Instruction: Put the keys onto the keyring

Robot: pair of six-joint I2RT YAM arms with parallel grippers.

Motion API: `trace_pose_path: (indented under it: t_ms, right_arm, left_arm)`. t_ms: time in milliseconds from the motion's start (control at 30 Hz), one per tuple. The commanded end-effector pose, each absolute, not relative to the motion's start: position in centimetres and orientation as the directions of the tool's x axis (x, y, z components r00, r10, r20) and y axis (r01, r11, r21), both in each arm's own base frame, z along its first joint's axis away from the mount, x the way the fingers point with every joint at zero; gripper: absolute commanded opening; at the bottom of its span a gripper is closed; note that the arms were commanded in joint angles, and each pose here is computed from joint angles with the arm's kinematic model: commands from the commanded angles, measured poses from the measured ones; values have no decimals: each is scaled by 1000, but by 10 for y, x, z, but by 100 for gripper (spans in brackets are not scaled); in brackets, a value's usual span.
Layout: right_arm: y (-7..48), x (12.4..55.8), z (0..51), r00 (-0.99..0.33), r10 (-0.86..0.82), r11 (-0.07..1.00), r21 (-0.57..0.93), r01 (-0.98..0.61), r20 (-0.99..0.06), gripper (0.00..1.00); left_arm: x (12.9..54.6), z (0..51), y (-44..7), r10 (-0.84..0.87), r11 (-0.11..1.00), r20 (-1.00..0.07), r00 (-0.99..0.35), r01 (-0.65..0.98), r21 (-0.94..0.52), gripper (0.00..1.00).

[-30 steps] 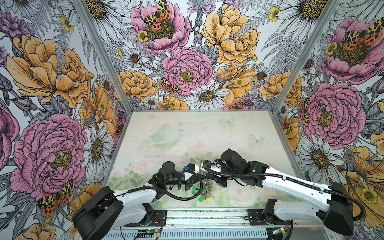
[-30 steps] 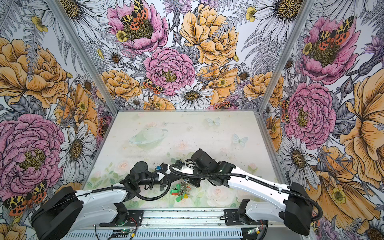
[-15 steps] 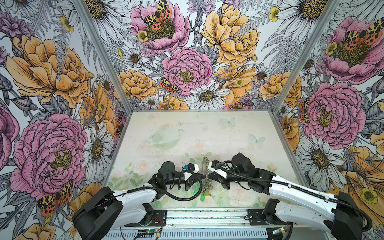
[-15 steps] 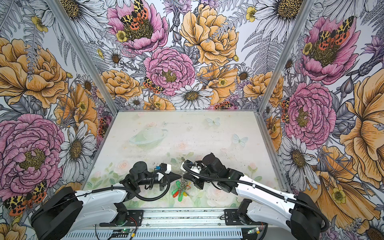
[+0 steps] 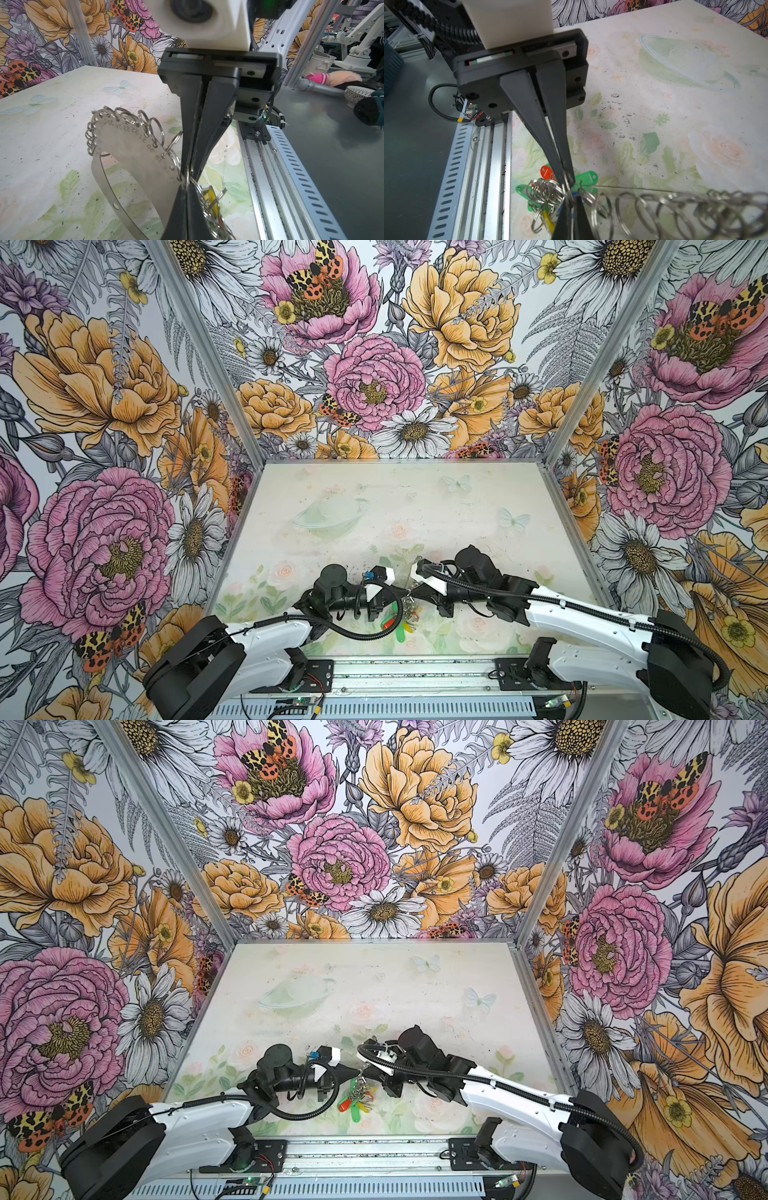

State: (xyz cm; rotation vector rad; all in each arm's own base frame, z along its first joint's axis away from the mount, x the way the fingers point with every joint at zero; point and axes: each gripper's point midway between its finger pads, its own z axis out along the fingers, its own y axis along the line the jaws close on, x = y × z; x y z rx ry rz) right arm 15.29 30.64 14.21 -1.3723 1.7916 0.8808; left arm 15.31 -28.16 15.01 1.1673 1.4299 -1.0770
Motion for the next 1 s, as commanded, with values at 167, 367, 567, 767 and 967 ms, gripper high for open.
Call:
trace_pose_path:
  t_ms: [167, 367, 567, 767, 967]
  right_arm:
    - [304, 154, 137, -188, -495, 227, 83, -970, -848, 0]
    - [308, 153, 137, -188, -489, 215, 91, -972, -852, 9]
    - [319, 155, 139, -188, -477, 197, 104, -975, -859, 3]
    - [321, 154, 135, -183, -497, 203, 91, -975, -848, 3]
    - [294, 172, 146, -174, -482, 335, 3, -942, -859, 9]
  left_arm:
    - [153, 189, -280, 19, 147, -999, 29, 989, 32, 0]
    - [152, 191, -280, 12, 136, -999, 30, 990, 32, 0]
    - [149, 191, -282, 9, 116, -1000, 22, 993, 22, 0]
    - [150, 189, -282, 12, 122, -1000, 20, 992, 22, 0]
    - [154, 187, -281, 27, 143, -999, 25, 989, 29, 0]
